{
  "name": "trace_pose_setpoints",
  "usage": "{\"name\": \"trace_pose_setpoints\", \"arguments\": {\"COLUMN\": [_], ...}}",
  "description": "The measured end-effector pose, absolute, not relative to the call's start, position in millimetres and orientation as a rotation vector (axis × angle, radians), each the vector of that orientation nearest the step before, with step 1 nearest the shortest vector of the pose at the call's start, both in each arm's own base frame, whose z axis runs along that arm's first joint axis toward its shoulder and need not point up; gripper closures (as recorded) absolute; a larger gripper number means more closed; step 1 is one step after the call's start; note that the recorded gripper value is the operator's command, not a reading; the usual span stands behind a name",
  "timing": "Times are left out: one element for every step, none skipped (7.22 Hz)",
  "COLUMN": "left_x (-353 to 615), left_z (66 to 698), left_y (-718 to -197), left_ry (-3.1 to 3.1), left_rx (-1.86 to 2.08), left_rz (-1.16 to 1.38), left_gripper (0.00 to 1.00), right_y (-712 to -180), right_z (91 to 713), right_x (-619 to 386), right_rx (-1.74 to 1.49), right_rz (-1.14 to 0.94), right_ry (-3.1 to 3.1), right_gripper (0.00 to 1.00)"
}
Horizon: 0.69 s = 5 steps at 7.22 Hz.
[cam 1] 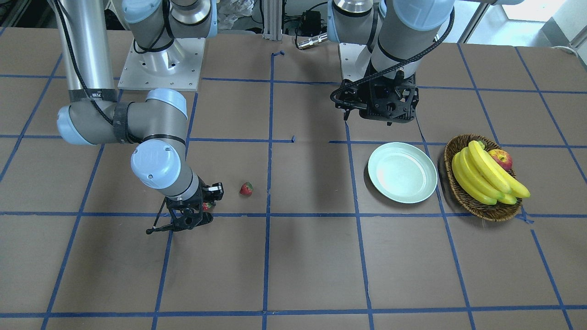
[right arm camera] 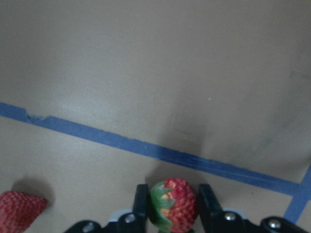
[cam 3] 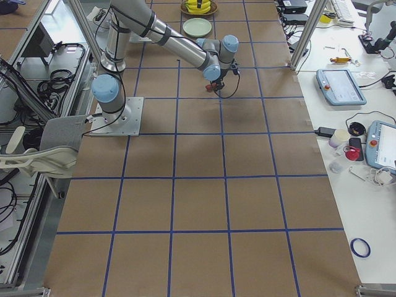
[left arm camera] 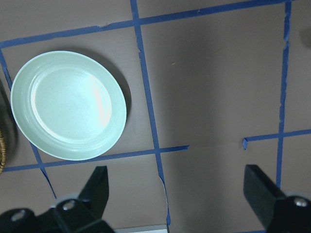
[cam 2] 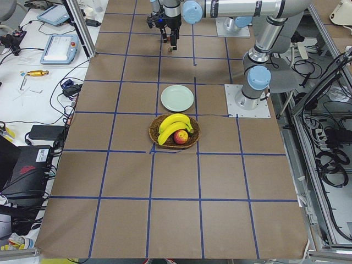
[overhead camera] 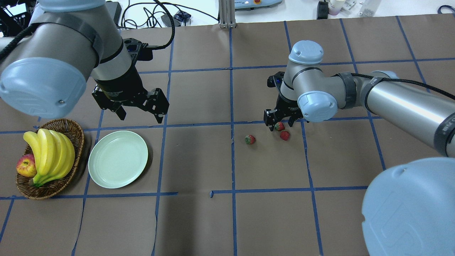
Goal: Collect all strawberries into plate
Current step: 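Carry the strawberry with the right gripper toward the plate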
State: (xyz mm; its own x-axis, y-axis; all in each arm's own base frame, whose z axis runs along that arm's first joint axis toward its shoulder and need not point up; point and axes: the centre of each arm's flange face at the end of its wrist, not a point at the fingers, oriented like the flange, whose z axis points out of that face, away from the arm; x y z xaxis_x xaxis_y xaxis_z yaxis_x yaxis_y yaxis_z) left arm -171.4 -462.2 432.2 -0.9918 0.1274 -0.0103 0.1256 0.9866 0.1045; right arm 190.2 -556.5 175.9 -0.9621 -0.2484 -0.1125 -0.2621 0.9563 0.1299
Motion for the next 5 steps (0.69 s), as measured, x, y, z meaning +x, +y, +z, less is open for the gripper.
{"name": "trace_pose_setpoints", "arguments": {"left_x": [-171.3,-171.3,-171.2,-170.8,-169.3], "left_z": [433.2,433.6,434.9,436.7,440.1], "left_y": [-462.3,-462.3,-462.1,-461.8,-461.8], "left_ry": [3.114,3.113,3.113,3.112,3.111], "left_rx": [0.2,0.2,0.202,0.205,0.203], "left_rz": [0.159,0.158,0.154,0.148,0.137], "left_gripper": [0.0,0.0,0.0,0.0,0.0], "right_y": [-557.5,-559.4,-561.7,-566.1,-569.4], "right_z": [176.8,180.9,188.5,204.4,229.2], "right_x": [190.3,190.4,190.5,190.5,192.8], "right_rx": [-0.396,-0.398,-0.4,-0.399,-0.399], "right_rz": [0.215,0.202,0.179,0.138,0.089], "right_ry": [3.012,3.014,3.017,3.025,3.034], "right_gripper": [1.0,1.0,1.0,1.0,1.0]}}
